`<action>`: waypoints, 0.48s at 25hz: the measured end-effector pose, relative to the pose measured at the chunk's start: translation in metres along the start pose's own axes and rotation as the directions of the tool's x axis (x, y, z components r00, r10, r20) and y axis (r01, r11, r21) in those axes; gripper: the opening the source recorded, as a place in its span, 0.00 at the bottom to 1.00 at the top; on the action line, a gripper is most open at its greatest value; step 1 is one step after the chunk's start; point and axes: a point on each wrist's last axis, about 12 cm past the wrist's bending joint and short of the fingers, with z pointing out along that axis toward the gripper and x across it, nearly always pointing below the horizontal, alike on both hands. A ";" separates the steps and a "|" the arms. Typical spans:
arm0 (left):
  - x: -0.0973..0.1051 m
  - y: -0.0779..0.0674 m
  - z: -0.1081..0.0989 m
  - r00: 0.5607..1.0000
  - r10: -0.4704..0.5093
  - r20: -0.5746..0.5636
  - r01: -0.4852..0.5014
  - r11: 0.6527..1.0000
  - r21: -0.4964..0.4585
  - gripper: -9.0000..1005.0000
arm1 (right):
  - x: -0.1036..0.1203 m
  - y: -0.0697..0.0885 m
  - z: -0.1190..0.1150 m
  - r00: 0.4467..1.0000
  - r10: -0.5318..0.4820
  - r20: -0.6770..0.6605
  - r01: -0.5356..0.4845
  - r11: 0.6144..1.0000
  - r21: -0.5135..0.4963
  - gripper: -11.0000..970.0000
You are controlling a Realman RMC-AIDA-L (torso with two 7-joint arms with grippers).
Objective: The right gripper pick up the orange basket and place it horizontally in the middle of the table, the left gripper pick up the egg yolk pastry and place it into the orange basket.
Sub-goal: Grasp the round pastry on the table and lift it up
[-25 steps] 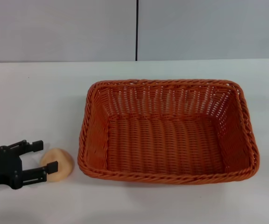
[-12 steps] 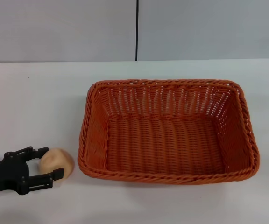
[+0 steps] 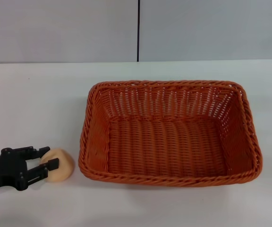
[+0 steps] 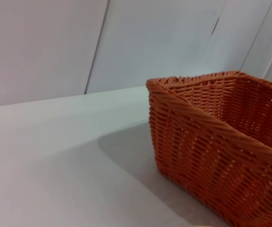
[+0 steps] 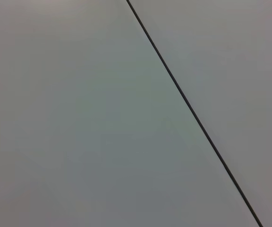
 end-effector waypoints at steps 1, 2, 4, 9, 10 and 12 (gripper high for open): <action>0.000 0.000 0.000 1.000 0.002 -0.002 -0.002 1.000 0.001 0.65 | 0.000 0.000 0.000 1.000 -0.001 0.002 0.001 1.000 0.002 0.55; 0.000 0.000 0.000 1.000 0.002 -0.002 -0.002 1.000 0.001 0.63 | 0.000 0.000 0.000 1.000 -0.001 0.002 0.001 1.000 0.002 0.55; -0.001 0.001 0.000 1.000 0.004 -0.004 -0.004 1.000 0.002 0.58 | -0.001 -0.001 -0.001 1.000 -0.001 0.005 0.001 1.000 0.006 0.55; -0.001 0.001 -0.001 1.000 0.006 -0.005 -0.006 1.000 0.007 0.44 | -0.001 -0.001 -0.001 1.000 -0.002 0.006 0.002 1.000 0.008 0.55; -0.001 0.001 -0.001 1.000 0.006 -0.005 -0.006 1.000 0.008 0.40 | -0.001 -0.001 -0.001 1.000 -0.002 0.006 0.002 1.000 0.009 0.55; -0.002 0.001 -0.001 1.000 0.006 -0.002 -0.006 1.000 0.010 0.31 | -0.001 -0.001 -0.001 1.000 -0.002 0.005 0.002 1.000 0.009 0.55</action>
